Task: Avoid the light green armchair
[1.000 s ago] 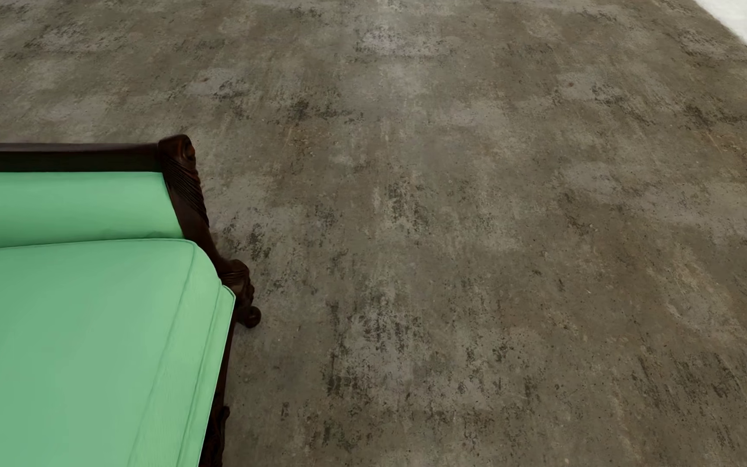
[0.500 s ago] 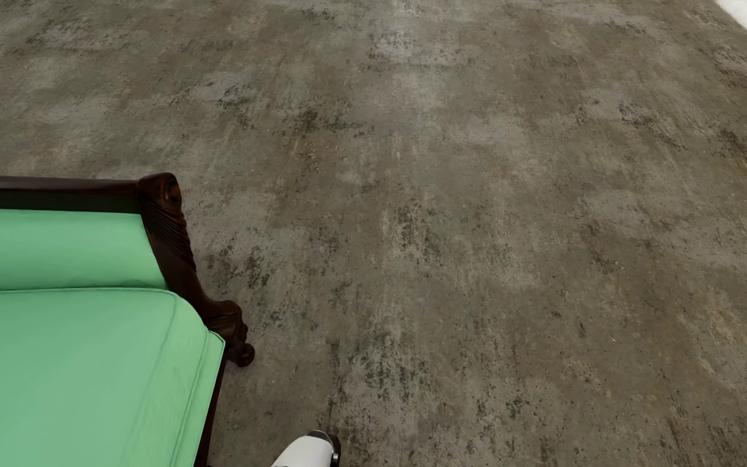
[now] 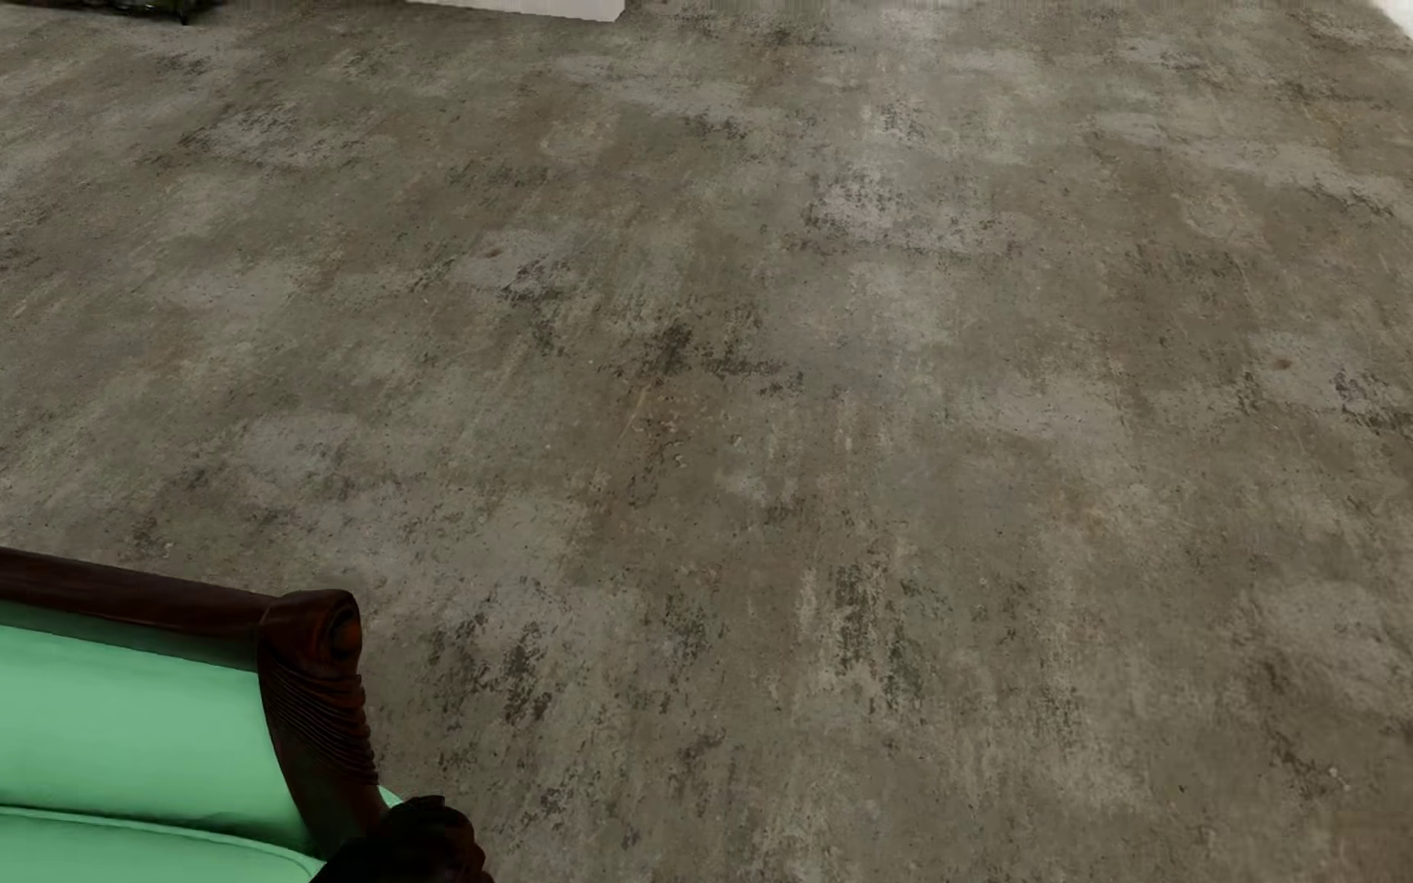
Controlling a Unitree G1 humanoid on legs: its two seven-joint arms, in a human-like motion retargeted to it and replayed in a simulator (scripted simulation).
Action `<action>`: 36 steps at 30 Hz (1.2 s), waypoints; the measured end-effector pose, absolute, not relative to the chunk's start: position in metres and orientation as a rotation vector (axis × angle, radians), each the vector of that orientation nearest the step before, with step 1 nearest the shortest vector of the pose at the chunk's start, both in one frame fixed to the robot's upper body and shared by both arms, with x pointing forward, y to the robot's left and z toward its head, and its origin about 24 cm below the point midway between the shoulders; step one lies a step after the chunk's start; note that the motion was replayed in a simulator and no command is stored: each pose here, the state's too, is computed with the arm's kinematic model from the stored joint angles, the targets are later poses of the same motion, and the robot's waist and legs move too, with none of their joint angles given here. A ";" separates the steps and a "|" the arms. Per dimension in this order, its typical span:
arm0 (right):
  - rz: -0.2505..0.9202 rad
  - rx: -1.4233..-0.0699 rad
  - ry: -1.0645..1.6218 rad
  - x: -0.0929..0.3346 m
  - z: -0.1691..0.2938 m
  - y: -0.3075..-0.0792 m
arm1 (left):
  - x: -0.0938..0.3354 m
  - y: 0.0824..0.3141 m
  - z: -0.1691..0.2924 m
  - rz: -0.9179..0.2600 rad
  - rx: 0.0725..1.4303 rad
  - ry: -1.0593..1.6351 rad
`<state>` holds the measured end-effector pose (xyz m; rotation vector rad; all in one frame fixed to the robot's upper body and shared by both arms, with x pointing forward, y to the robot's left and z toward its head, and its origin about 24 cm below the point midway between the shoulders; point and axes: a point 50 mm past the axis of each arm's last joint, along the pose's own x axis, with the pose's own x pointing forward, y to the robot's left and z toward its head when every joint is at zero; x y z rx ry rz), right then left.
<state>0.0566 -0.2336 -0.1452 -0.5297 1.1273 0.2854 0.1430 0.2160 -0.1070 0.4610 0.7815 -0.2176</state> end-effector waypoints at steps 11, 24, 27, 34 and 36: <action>0.293 -0.505 1.208 0.029 -0.151 -0.230 | 0.047 0.240 -0.152 -0.235 0.516 1.204; 0.385 -0.624 1.324 0.004 -0.154 -0.247 | 0.029 0.241 -0.152 -0.182 0.462 1.232; 0.298 -0.656 1.311 0.018 -0.147 -0.272 | 0.045 0.233 -0.150 -0.195 0.450 1.170; 0.212 -0.653 1.195 0.061 -0.138 -0.281 | 0.036 0.246 -0.153 -0.196 0.499 1.238; 0.216 -0.616 1.152 0.069 -0.139 -0.269 | 0.021 0.254 -0.155 -0.196 0.525 1.310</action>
